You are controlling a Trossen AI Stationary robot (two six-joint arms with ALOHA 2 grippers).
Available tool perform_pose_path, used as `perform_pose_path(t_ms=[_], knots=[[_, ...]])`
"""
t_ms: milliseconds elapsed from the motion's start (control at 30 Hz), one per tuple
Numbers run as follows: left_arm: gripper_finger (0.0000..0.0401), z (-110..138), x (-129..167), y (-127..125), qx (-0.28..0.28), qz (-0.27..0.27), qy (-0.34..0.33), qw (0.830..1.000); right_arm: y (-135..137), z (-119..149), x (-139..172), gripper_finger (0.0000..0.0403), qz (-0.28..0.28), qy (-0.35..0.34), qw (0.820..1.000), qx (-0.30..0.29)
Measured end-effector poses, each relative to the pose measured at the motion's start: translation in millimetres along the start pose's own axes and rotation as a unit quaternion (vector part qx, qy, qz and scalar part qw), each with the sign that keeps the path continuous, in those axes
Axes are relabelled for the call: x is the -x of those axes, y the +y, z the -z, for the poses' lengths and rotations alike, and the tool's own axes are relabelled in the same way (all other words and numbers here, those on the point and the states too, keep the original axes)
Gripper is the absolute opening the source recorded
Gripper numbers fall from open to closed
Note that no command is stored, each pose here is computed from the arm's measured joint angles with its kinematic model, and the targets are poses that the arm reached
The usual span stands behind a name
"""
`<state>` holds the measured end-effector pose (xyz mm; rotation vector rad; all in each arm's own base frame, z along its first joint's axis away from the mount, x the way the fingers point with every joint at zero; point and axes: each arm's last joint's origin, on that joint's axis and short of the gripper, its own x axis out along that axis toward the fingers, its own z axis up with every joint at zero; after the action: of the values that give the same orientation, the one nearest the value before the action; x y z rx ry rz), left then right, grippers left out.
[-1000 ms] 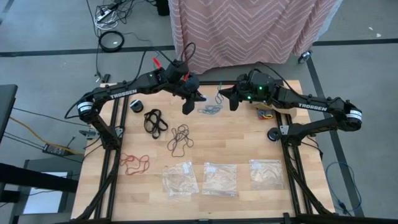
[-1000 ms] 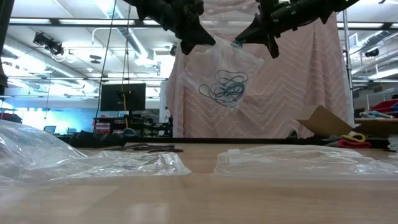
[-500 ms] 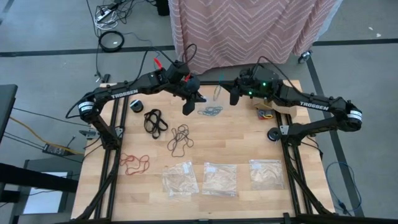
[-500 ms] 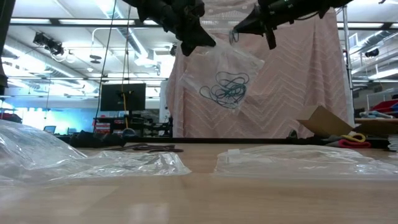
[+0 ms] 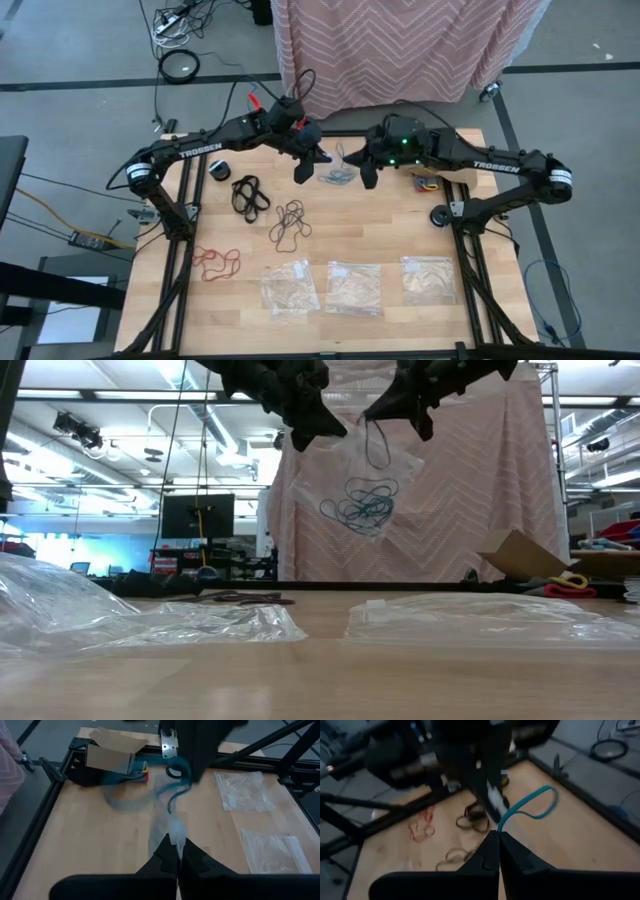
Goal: Sort rubber bands
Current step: Put the blue rubber band into the top transparent zip bag
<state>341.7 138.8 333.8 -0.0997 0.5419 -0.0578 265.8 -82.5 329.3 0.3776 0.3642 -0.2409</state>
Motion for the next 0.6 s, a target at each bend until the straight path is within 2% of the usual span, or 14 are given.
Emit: perform_pose_path(t_ms=[300,600], knots=[[0.0,0.2,0.0,-0.2,0.001,0.002,0.001,1.0,-4.6,9.0,-5.6,0.0,0.017,0.041,0.999,-0.014],[0.0,1.2,0.1,-1.0,0.003,0.012,0.005,1.0,-6.5,1.8,-5.5,0.0,0.009,0.009,1.0,-0.014]])
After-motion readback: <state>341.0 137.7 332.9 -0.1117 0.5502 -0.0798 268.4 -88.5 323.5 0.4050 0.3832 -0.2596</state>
